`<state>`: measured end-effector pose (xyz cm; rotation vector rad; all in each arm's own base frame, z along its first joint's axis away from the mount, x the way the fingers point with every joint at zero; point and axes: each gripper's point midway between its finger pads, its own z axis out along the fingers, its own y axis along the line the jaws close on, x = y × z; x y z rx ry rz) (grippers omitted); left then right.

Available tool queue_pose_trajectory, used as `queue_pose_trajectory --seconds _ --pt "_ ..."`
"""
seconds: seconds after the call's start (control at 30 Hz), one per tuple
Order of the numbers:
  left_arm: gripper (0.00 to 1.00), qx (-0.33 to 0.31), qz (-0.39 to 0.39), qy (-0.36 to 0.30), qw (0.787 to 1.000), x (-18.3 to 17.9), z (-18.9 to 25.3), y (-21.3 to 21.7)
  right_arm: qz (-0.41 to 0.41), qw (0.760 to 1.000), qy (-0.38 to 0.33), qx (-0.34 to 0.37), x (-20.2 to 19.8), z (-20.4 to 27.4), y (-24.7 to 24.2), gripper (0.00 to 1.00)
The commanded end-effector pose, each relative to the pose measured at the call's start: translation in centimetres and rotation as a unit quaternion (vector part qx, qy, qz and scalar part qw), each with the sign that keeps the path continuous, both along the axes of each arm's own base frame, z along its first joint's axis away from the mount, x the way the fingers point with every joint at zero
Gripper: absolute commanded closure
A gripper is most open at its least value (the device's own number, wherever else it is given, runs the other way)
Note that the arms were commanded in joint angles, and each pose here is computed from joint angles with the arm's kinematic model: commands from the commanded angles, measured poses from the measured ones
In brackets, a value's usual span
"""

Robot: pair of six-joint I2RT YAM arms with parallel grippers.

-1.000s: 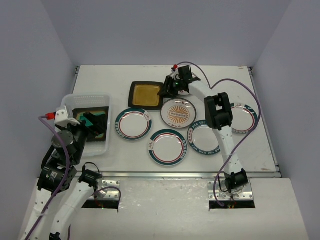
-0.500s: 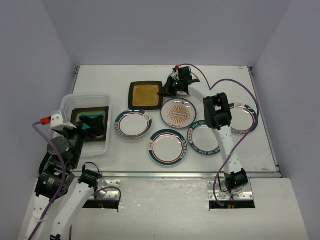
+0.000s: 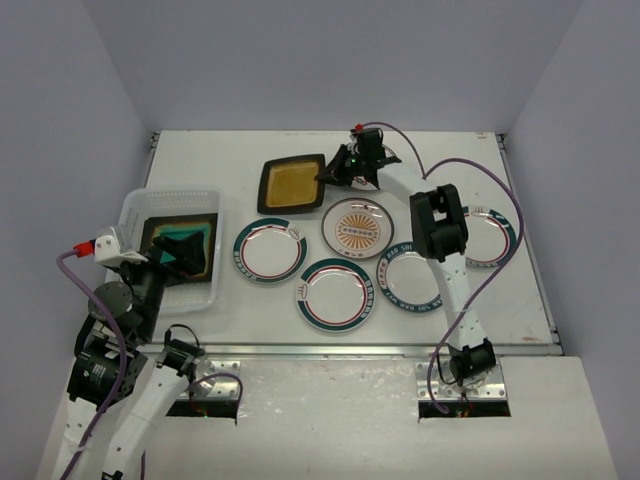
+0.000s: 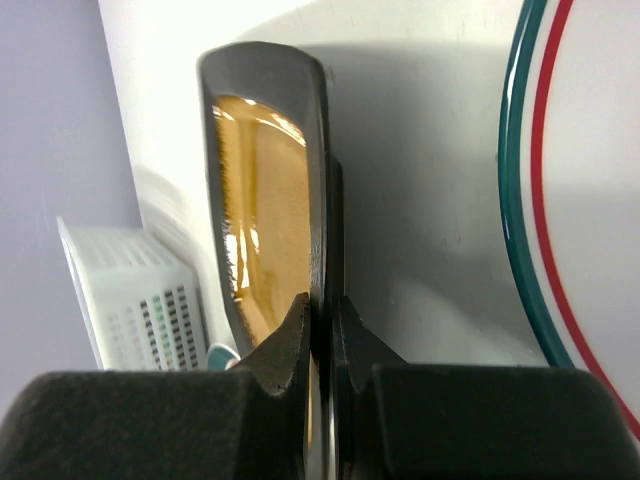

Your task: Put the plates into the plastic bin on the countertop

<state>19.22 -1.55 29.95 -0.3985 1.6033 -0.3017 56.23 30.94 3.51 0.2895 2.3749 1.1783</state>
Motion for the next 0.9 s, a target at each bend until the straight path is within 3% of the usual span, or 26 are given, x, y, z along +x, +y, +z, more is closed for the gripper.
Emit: queue_pose_trajectory --seconds 0.0,0.5,0.87 --pt "0.00 -0.005 0.010 -0.008 1.000 0.5 0.5 0.2 -0.034 0.990 -0.121 0.062 4.1 14.5 -1.0 1.00" --pt "0.00 -0.016 0.034 -0.022 0.999 -0.1 1.1 1.2 0.013 0.970 -0.212 0.117 -6.7 28.8 -2.8 1.00" --pt "0.00 -0.045 0.066 -0.055 0.995 -2.3 3.3 2.7 0.074 0.958 -0.178 0.212 -16.7 30.4 1.5 1.00"
